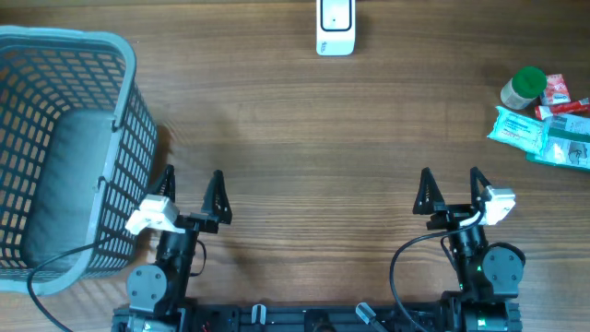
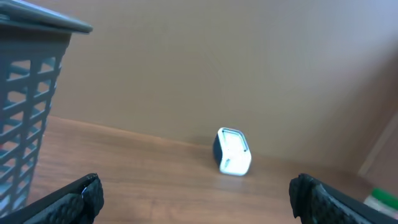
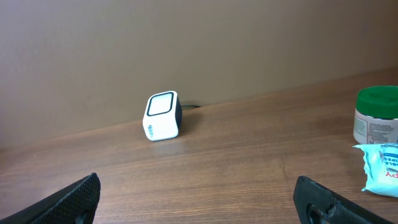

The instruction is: Scan the item barcode

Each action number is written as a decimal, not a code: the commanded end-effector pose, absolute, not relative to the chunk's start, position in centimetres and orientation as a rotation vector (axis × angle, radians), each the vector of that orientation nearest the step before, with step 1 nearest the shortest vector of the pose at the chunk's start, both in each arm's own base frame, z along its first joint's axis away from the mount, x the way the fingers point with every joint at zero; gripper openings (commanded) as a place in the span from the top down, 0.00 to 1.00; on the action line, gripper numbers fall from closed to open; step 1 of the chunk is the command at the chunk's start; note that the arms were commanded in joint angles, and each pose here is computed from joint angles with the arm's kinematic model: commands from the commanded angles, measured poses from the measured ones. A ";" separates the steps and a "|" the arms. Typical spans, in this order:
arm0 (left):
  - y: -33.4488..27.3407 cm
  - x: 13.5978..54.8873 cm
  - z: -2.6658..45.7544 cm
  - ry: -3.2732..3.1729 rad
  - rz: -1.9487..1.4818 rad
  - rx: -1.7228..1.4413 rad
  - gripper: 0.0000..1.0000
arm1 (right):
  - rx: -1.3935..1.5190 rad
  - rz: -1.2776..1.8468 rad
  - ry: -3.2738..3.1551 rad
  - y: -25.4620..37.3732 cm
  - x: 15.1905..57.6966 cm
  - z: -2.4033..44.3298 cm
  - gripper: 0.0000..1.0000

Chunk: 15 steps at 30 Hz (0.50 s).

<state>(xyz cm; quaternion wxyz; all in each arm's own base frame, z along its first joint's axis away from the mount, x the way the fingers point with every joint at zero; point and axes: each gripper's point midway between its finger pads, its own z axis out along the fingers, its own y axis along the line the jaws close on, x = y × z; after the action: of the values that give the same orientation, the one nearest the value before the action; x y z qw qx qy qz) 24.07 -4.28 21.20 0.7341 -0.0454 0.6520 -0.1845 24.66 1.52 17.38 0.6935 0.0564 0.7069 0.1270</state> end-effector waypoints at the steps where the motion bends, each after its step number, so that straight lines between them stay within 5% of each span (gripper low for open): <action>1: -3.5 24.4 19.2 1.509 -0.312 -0.081 0.00 | 0.137 0.279 1.566 1.3 24.6 17.6 0.00; 15: -2.9 24.4 15.7 1.645 -0.271 -0.111 0.00 | 0.137 0.279 1.566 1.3 24.6 17.6 0.00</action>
<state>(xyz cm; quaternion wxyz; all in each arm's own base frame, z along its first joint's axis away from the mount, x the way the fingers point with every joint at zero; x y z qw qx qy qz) 24.47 -2.95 15.79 0.6683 -0.0627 0.7296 -0.1310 24.66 1.52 17.37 0.6934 0.0564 0.7071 0.1270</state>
